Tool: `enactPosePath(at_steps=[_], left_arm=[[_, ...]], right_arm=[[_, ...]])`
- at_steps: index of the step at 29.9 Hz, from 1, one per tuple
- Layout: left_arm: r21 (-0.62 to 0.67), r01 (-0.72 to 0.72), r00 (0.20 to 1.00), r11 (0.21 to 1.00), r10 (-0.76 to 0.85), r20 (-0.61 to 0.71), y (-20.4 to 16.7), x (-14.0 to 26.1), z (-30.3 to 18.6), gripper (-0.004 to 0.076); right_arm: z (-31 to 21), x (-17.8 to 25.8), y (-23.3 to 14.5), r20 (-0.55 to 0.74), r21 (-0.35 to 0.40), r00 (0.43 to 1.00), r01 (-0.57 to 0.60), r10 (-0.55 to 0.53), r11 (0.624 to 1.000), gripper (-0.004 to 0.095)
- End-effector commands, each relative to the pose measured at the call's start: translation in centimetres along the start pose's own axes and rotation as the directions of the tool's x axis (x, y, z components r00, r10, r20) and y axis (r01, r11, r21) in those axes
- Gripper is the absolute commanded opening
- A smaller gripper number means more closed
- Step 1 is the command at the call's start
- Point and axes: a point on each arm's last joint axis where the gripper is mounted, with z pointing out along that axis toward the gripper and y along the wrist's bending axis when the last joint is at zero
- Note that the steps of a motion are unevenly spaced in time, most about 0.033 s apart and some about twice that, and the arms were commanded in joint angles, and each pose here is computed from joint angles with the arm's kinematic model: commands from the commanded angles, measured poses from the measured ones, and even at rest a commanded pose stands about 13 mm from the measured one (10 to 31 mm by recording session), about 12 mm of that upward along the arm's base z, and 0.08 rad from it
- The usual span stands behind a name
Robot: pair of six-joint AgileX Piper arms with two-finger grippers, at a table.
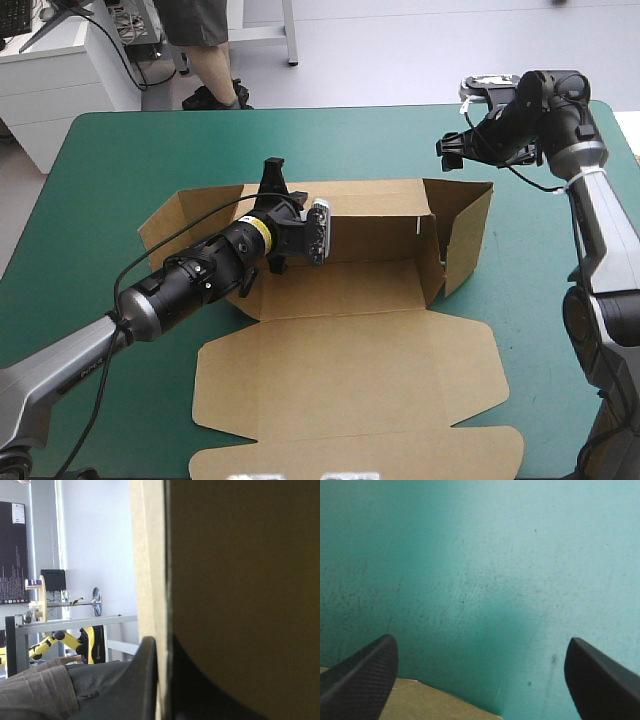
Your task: Fold the box
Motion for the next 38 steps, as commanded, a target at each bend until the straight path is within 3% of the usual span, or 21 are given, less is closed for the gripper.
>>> enactPosePath(at_steps=[1,7,16,25,30,38], left_arm=[[-0.017,0.048,0.998,0.999,-0.047,0.050,0.3,-0.9,-0.5,-0.0008],[-0.017,0.052,0.997,0.999,-0.051,0.050,0.3,-0.9,-0.5,-0.0008],[-0.017,0.052,0.997,0.999,-0.051,0.050,0.3,-0.9,-0.5,-0.0008],[-0.017,0.052,0.997,0.999,-0.051,0.050,0.3,-0.9,-0.5,-0.0008],[-0.017,0.052,0.997,0.999,-0.051,0.050,0.3,-0.9,-0.5,-0.0008],[-0.018,0.050,0.998,0.999,-0.049,0.050,0.3,-0.9,-0.5,-0.0008]], right_arm=[[-4.1,-0.2,0.4,0.092,-0.014,0.996,0.011,-0.010,1.000,0.0833],[-4.6,2.1,0.1,0.037,0.015,0.999,0.039,-0.040,0.999,0.0830],[-5.9,5.8,0.5,0.003,-0.006,0.998,0.056,-0.056,0.998,0.0787],[-6.3,10.0,1.7,0.194,-0.105,0.974,0.137,-0.115,0.985,0.0778],[-6.5,12.2,1.9,0.284,-0.103,0.947,0.183,-0.147,0.978,0.0755],[-5.9,14.2,2.4,0.282,-0.154,0.942,0.230,-0.181,0.961,0.0751]])
